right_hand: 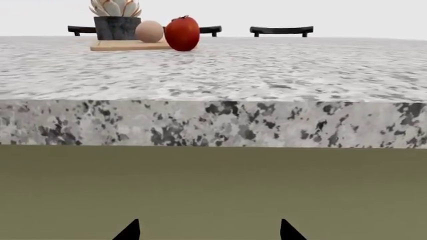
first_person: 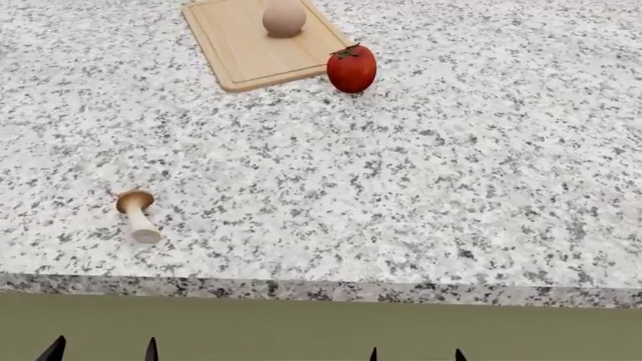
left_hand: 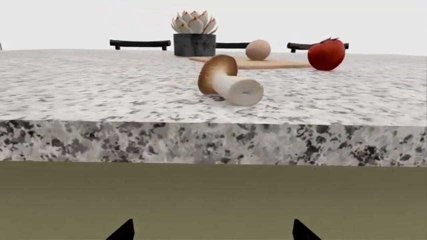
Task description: Clear the non-vegetable object off the cutting board and place the vegetables onto it.
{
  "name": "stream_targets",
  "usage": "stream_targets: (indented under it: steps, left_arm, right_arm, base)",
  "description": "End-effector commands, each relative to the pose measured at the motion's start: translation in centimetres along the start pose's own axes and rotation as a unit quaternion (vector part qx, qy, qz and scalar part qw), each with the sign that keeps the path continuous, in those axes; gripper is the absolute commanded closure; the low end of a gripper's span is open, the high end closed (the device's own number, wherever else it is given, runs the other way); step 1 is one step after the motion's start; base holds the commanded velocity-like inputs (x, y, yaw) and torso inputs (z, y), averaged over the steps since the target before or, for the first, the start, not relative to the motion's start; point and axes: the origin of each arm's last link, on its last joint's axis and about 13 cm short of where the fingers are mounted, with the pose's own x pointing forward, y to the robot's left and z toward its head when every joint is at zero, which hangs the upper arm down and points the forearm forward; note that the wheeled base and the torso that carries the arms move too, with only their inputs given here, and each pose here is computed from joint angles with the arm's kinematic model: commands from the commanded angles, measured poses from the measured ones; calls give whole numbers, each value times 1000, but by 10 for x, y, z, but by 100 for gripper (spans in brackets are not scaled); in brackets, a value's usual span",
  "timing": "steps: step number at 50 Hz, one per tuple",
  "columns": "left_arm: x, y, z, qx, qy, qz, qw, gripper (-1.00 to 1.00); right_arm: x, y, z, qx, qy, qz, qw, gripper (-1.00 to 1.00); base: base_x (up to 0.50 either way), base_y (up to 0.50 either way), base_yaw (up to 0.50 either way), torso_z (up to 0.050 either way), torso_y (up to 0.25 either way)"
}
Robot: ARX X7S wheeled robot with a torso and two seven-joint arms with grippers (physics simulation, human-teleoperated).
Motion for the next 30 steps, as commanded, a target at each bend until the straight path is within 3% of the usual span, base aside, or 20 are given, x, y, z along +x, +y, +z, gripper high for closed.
stream_targets:
  steps: [1, 5, 9, 10, 11, 14, 16, 25, 30]
  left_arm:
    - [0, 0, 0, -2, -1, 1, 1000, -100]
    - [0, 0, 1, -1, -2, 1, 1000, -100]
    - [-2, 1, 7, -3, -11, 4, 1000, -100]
    - [-2, 2, 10, 0, -14, 3, 1000, -100]
    - [0, 3, 13, -25, -1, 1, 1000, -100]
    - [-2, 1, 26, -15, -13, -8, 1000, -100]
    - [-3, 2, 40, -10, -39, -16, 999, -100]
    - [7, 13, 96, -9, -63, 0, 998, -100]
    - [7, 17, 123, -16, -62, -2, 998, -100]
  right_arm:
    - [0, 0, 1, -3, -3, -2, 1000, -100]
    - [-1, 0, 2, -6, -2, -4, 1000, -100]
    - [0, 0, 11, -40, 0, -11, 999, -100]
    - [-1, 0, 15, -40, -1, -7, 999, -100]
    - [0, 0, 21, -43, 2, -5, 999, -100]
    - [2, -2, 40, -50, -10, -9, 999, -100]
    - [1, -4, 53, -54, -11, -10, 998, -100]
    - [-3, -5, 95, -86, -8, 3, 996, -100]
    - [-2, -4, 119, -129, -13, 22, 991, -100]
  base:
    - [0, 0, 0, 0, 0]
    - [0, 0, 0, 0, 0]
    - [0, 0, 0, 0, 0]
    - [0, 0, 0, 0, 0]
    - [0, 0, 0, 0, 0]
    - [0, 0, 0, 0, 0]
    - [0, 0, 0, 0, 0]
    - [0, 0, 0, 0, 0]
    - [0, 0, 0, 0, 0]
